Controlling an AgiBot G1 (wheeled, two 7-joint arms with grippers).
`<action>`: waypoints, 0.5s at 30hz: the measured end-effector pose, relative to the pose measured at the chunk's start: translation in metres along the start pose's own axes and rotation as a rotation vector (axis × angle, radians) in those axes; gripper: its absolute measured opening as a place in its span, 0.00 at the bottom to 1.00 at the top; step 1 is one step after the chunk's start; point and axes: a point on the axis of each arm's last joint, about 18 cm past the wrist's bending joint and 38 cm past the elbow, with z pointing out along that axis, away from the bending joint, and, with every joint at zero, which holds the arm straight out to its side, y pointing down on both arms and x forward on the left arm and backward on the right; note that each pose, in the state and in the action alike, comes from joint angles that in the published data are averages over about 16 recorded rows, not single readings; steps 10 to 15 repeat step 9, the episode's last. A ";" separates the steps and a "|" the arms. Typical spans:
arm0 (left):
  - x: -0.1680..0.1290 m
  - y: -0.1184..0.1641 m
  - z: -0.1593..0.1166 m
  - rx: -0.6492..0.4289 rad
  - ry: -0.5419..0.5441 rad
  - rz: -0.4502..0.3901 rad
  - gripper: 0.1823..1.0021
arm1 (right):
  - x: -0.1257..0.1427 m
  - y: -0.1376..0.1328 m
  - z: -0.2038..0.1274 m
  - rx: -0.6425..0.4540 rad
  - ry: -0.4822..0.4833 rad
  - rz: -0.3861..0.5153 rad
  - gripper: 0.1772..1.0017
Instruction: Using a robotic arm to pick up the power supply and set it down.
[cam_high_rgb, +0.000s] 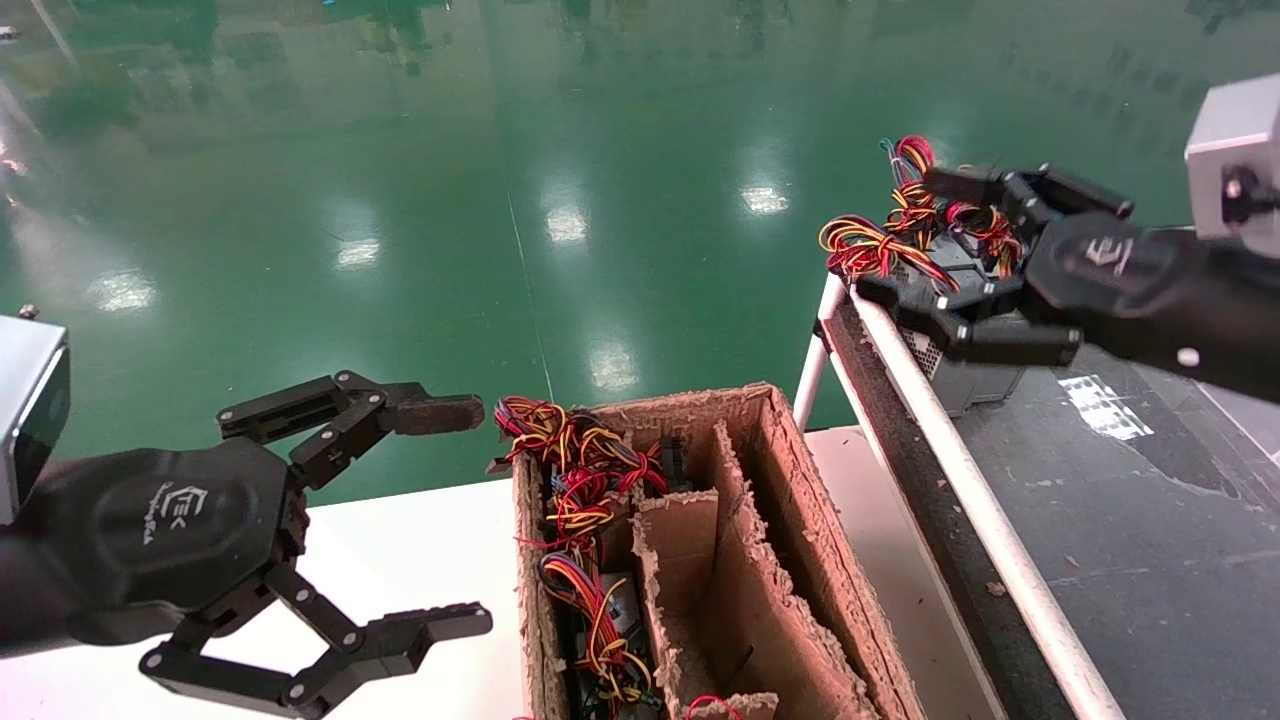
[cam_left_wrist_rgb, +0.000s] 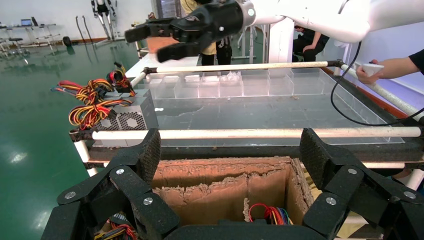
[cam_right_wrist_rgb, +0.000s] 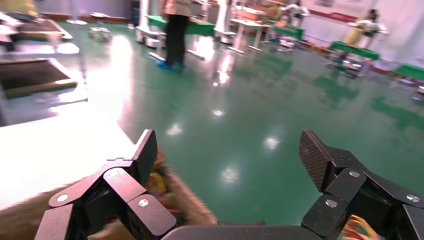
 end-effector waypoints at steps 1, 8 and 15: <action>0.000 0.000 0.000 0.000 0.000 0.000 1.00 | -0.006 0.000 0.000 0.003 -0.018 0.003 1.00; 0.000 0.000 0.000 0.000 0.000 0.000 1.00 | -0.030 -0.002 -0.001 0.014 -0.093 0.017 1.00; 0.000 0.000 0.000 0.000 0.000 0.000 1.00 | -0.033 -0.002 -0.001 0.015 -0.103 0.019 1.00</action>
